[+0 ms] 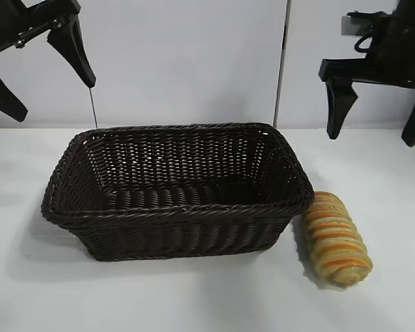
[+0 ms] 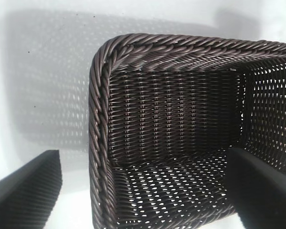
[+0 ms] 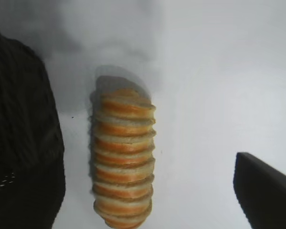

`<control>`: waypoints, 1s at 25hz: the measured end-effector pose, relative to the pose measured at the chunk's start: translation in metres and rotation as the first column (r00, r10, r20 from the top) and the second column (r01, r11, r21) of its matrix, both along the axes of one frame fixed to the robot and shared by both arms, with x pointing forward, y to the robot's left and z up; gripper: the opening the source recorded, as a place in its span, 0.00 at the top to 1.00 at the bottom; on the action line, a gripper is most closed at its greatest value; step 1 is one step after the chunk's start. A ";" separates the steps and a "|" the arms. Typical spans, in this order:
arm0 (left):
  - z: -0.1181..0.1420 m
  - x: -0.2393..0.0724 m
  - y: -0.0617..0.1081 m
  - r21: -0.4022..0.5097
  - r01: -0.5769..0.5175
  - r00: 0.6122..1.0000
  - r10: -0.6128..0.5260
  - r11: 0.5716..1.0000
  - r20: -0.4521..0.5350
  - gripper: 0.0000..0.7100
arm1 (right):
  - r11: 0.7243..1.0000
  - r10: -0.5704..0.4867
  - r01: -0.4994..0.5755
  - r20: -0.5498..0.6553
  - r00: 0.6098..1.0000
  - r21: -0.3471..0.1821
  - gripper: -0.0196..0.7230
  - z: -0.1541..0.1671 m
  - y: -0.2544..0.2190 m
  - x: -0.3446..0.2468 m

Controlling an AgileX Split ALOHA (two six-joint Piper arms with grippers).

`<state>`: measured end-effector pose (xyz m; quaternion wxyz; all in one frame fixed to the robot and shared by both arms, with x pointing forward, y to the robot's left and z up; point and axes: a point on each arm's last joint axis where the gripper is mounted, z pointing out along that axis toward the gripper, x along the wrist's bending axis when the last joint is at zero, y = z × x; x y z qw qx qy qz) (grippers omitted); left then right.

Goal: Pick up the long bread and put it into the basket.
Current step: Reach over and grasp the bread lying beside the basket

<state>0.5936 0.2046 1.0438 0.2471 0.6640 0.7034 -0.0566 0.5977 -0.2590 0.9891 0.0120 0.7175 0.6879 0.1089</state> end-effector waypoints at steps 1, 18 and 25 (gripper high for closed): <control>0.000 0.000 0.000 0.000 0.000 1.000 0.000 1.000 0.000 0.06 | 1.000 0.001 -0.001 0.003 1.000 0.015 0.06 -0.006 0.001 -0.002; 0.000 0.000 0.000 0.000 0.000 1.000 0.000 1.000 -0.001 0.06 | 0.996 -0.042 0.038 0.054 0.998 0.078 0.08 -0.047 0.004 -0.018; 0.000 0.000 0.000 0.001 0.002 1.000 -0.002 1.000 -0.004 0.06 | 0.993 -0.058 0.053 0.045 0.997 0.102 0.14 -0.054 0.006 -0.016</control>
